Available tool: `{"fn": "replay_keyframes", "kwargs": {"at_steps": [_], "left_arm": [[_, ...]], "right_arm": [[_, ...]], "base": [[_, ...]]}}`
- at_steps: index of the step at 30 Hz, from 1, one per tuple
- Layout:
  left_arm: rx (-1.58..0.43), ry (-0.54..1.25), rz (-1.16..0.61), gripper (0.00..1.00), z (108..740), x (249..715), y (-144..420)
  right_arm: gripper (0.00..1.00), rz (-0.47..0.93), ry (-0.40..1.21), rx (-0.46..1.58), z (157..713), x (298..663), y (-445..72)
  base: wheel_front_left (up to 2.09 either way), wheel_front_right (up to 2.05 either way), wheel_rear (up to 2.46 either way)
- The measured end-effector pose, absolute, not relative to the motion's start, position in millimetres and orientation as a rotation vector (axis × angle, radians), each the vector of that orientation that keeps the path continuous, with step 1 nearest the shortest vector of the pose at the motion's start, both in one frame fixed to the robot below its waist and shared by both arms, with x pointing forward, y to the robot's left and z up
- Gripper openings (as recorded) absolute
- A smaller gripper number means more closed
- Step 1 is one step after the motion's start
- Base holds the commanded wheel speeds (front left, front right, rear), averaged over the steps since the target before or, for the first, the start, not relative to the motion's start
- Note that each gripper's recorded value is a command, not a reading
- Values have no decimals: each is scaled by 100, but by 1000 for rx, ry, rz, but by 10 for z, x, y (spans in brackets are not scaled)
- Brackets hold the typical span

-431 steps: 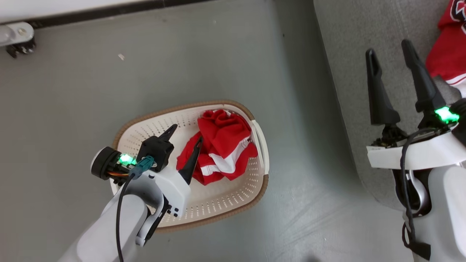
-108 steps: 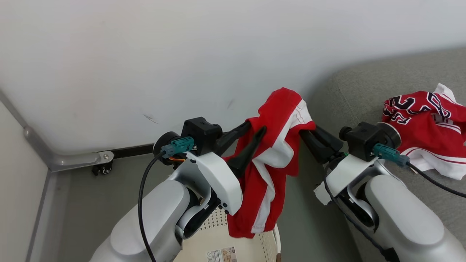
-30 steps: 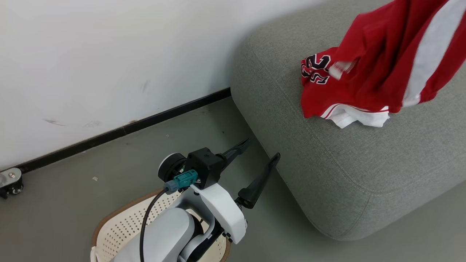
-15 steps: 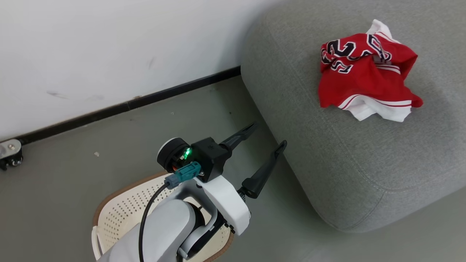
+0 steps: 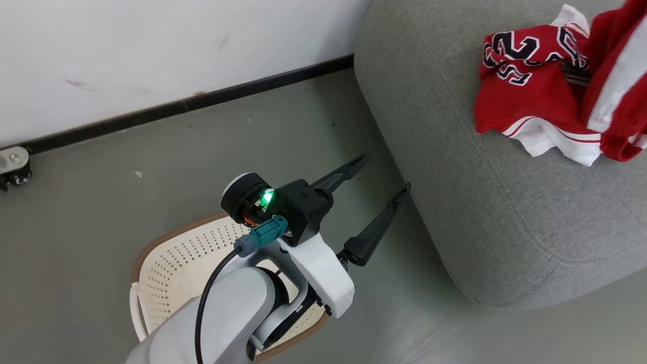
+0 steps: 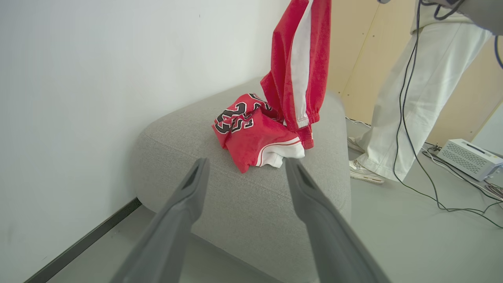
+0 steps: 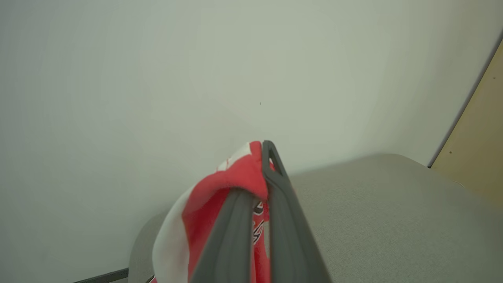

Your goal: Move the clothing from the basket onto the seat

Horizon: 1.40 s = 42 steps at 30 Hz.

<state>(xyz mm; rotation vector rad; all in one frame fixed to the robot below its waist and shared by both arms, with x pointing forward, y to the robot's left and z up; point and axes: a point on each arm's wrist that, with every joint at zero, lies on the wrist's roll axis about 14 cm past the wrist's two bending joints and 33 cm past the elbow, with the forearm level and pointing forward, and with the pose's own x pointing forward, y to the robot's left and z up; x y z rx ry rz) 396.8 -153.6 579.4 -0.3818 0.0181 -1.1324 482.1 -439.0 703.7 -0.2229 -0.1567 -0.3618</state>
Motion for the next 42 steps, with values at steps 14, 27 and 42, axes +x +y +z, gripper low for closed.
{"fn": "replay_keyframes", "kwargs": {"at_steps": [14, 27, 42], "left_arm": [[-382, 23, -1113, 100, 5680, 4189, -1487], [-355, 58, -1108, 100, 5473, 4282, -1478], [-334, 51, -1122, 100, 5496, 4253, -1531]], "right_arm": [[0, -275, 52, -155, 5689, 5069, -4033], [100, -259, 88, -173, 5276, 5012, -3958], [100, -271, 148, -163, 5006, 4633, -3951]], "base": [[0, 0, 0], [0, 0, 0], [0, 0, 0]]}}
